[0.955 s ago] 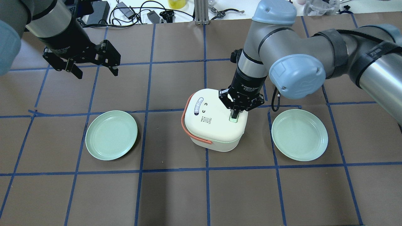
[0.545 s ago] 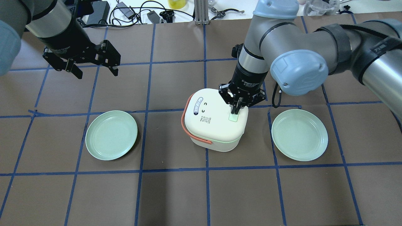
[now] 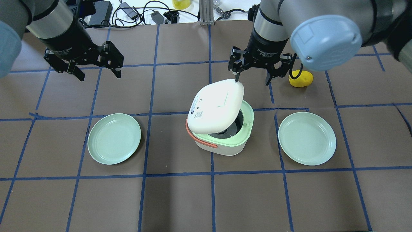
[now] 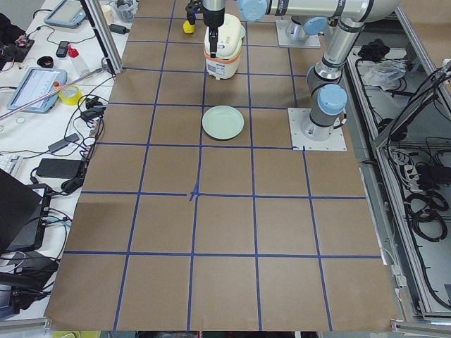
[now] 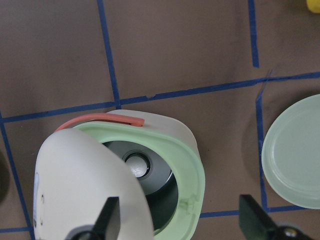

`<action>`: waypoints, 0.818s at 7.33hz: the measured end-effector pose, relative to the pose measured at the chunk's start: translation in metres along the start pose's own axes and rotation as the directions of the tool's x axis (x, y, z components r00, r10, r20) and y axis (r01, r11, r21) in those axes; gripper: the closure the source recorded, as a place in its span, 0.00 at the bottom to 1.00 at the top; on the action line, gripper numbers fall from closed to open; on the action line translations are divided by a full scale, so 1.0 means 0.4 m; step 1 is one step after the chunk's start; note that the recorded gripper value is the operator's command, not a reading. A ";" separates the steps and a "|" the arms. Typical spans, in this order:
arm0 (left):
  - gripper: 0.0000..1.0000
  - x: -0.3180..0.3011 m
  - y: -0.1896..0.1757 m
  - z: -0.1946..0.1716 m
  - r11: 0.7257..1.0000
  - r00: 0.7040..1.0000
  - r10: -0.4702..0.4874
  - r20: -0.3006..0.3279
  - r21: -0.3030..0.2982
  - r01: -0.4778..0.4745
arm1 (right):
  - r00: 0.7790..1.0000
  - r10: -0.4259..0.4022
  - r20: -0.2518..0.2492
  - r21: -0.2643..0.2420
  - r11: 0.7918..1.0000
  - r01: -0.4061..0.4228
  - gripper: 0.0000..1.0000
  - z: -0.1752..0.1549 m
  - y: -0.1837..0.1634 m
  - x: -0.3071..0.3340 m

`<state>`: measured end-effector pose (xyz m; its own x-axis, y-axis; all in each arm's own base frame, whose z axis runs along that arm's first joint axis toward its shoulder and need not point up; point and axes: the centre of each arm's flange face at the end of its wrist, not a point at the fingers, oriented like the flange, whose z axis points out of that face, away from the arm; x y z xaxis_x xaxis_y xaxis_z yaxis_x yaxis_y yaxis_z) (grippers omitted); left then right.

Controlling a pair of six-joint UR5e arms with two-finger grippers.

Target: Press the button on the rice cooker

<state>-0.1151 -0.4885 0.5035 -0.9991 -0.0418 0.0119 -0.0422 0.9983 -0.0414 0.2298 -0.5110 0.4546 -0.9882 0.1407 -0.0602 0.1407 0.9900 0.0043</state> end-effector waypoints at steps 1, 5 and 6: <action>0.00 0.000 0.000 0.000 1.000 1.000 0.000 0.000 0.000 0.000 | 0.999 0.000 -0.044 0.027 1.000 0.002 0.00 -0.019 -0.018 0.025; 0.00 0.000 0.000 0.001 1.000 1.000 0.000 0.000 -0.001 0.000 | 0.996 -0.039 -0.076 0.028 0.999 0.041 0.00 -0.059 -0.070 0.174; 0.00 0.000 0.000 0.001 1.000 1.000 0.000 0.000 -0.001 0.000 | 0.996 -0.050 -0.079 0.028 0.998 0.052 0.00 -0.072 -0.064 0.187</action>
<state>-0.1151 -0.4885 0.5033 -0.9991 -0.0418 0.0119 -0.0422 0.9983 -0.0409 0.1505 -0.5257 0.4788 -0.9957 0.0910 0.0182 0.0905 0.9955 -0.0264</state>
